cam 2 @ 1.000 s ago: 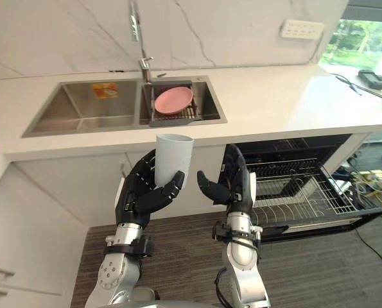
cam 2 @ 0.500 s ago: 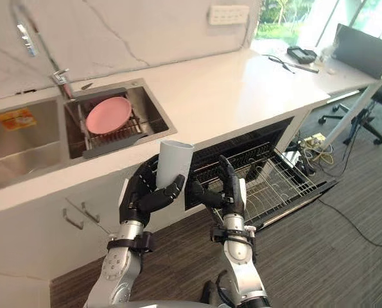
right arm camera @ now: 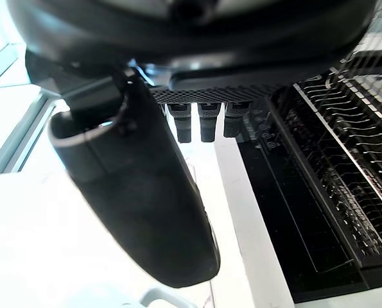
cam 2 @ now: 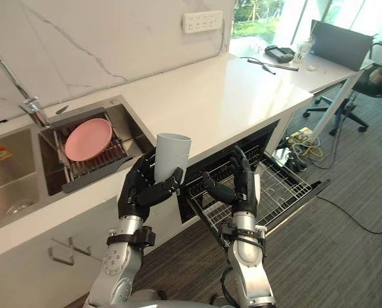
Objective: Walk over to the sink, pick up the cup, carry it to the dishwasher, place the cup inside the dishwasher, then close the dishwasher door
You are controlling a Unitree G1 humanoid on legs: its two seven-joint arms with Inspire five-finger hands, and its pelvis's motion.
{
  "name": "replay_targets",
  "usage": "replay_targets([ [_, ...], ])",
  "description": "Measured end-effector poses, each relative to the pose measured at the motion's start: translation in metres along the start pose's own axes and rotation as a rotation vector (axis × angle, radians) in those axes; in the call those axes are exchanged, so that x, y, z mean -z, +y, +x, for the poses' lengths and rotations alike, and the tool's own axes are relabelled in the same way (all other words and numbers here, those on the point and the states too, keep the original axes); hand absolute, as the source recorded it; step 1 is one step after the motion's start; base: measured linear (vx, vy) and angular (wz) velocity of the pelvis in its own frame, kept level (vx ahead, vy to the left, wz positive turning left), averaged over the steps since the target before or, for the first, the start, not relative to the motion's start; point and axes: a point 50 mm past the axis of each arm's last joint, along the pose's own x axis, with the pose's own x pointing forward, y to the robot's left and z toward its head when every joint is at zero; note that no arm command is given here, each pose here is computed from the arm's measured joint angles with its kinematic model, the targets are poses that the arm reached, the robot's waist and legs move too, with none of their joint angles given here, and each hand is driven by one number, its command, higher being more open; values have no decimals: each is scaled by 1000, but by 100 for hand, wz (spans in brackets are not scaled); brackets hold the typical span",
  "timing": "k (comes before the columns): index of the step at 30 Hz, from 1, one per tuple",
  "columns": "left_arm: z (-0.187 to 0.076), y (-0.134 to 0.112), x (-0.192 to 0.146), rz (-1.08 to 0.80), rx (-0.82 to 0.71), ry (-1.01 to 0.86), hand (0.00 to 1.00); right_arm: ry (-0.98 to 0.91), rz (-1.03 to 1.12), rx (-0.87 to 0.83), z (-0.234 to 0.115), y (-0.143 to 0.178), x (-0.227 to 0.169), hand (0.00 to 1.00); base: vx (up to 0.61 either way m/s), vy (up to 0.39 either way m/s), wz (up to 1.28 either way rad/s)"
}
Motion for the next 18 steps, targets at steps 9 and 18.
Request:
replay_targets([
  [9, 0, -4, -7, 83, 41, -43, 30, -54, 156, -49, -8, 4, -19, 90, 53, 30, -16],
  [18, 16, 9, -8, 186, -24, -75, 30, -85, 330, -137, -15, 14, -29, 90, -34, 0, -17],
])
